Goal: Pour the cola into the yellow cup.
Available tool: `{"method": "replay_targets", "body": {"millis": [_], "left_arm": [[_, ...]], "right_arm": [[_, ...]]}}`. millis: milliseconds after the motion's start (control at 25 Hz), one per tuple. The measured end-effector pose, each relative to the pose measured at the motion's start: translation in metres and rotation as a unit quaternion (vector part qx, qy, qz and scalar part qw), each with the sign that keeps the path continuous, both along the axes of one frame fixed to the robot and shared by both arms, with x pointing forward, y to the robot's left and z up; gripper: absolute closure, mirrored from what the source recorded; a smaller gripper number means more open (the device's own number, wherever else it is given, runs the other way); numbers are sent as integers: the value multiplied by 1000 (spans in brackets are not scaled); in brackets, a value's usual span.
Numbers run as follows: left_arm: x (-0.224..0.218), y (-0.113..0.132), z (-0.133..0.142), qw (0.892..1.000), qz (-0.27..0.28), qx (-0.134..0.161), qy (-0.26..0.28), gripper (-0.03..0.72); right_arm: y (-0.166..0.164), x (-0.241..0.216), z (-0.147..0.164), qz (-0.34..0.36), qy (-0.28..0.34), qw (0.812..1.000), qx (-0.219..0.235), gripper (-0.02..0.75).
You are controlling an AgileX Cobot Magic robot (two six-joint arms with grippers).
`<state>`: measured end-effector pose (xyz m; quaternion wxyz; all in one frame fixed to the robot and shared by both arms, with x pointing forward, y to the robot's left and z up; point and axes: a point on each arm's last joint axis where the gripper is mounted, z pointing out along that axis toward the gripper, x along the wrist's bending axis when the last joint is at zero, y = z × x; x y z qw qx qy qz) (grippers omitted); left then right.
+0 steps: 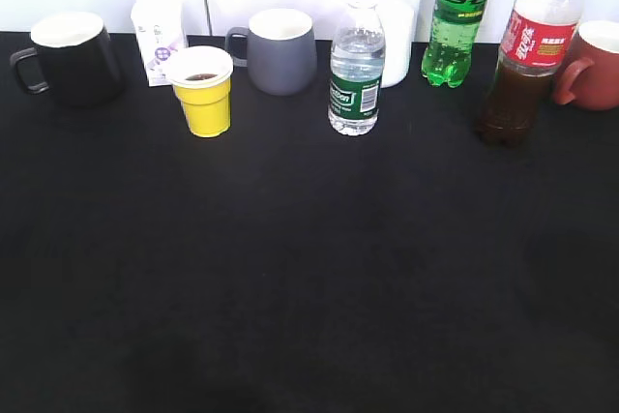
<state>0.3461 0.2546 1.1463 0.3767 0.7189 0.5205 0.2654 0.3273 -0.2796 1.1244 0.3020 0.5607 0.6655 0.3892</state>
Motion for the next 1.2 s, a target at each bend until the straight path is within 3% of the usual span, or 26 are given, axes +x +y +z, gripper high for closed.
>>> {"method": "replay_targets", "body": {"millis": [120,320,840,1000,1200], "left_arm": [[-46,26,-42,1000,-15,12,13,234],[-93,46,-85,998,-55,-20,3,237],[-94,45,-89,998,-57,-28,-8,281],[-94,48,-88,999,42,-27,-11,283],[-95,51,-89,990,140,-26,-14,314]], "right_arm": [[-10,-48,-21,1,31,1000,-4,206],[-20,-93,-62,0,-11,1000,2,206],[-20,-90,-69,-2,-34,999,2,225],[-20,-90,-69,-54,-34,998,1,225],[-20,-94,-69,-72,-49,996,4,225]]}}
